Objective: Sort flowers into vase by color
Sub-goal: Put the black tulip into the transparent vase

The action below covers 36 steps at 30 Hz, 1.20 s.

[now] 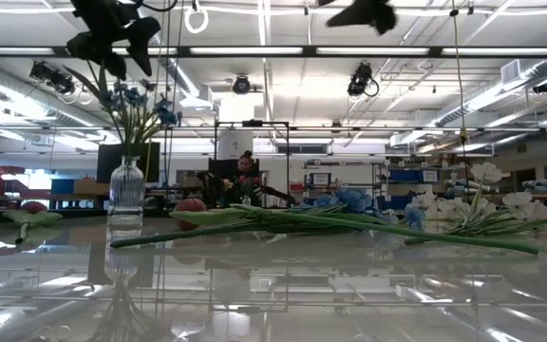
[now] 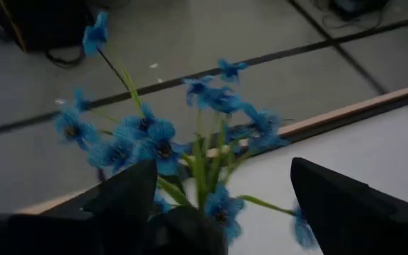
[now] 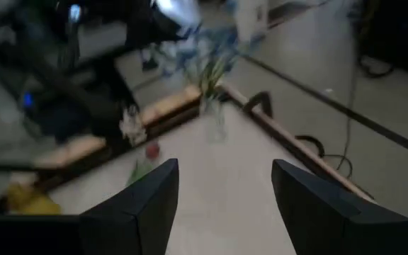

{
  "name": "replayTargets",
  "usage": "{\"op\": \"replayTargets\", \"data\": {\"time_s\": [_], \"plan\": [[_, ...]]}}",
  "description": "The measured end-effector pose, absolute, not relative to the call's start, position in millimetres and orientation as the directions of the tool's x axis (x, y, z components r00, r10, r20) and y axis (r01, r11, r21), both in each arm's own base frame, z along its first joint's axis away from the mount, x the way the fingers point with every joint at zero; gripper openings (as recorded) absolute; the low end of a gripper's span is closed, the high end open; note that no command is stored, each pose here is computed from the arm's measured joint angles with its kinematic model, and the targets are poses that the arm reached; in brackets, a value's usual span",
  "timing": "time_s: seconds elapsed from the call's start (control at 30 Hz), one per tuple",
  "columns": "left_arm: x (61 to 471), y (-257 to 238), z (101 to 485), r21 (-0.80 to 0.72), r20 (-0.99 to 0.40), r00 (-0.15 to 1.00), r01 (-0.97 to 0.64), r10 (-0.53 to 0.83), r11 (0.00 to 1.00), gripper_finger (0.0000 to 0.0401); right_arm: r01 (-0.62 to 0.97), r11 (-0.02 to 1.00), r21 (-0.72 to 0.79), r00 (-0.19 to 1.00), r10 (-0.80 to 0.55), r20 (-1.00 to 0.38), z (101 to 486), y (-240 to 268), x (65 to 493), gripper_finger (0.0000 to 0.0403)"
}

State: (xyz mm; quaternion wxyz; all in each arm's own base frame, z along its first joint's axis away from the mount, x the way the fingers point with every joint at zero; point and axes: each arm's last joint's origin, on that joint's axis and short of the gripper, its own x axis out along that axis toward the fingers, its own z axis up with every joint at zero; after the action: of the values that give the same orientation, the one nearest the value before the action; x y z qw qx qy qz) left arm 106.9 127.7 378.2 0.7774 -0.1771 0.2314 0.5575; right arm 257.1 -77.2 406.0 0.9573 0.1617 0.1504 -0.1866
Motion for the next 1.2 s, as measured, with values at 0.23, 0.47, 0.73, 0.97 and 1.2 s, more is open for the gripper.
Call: {"op": "replayTargets", "data": {"time_s": [0.23, 0.47, 0.73, 0.97, 1.2], "plan": [[106.1, 126.7, 378.5, -0.124, -0.557, 0.274, -0.961, 0.784, 0.249, 0.0329, 0.198, 0.949, 0.244, 0.974, -0.163, -0.154, 378.8, -77.5, 335.3, 0.0232], [107.9, 132.1, 377.8, -0.136, -0.538, 0.202, -0.979, 0.819, 0.152, 0.0329, 0.11, 0.967, 0.228, 0.992, -0.095, -0.078, 311.0, -85.0, 407.7, 0.0229], [114.4, 138.6, 372.7, -0.235, -0.561, 0.192, -0.97, 0.805, 0.067, 0.0329, 0.098, 0.983, 0.153, 0.992, -0.085, -0.089, 249.4, -82.1, 456.0, 0.0229], [114.3, 138.5, 372.2, -0.393, -0.565, 0.189, -0.918, 0.803, -0.06, 0.0329, 0.051, 0.998, 0.041, 0.998, -0.049, -0.045, 238.0, -69.5, 485.7, 0.0229], [113.8, 138.5, 371.9, -0.468, -0.567, 0.181, -0.874, 0.804, -0.133, 0.0329, 0.068, 0.994, -0.085, 0.992, -0.059, 0.112, 239.7, -65.7, 511.2, 0.0229]]}}
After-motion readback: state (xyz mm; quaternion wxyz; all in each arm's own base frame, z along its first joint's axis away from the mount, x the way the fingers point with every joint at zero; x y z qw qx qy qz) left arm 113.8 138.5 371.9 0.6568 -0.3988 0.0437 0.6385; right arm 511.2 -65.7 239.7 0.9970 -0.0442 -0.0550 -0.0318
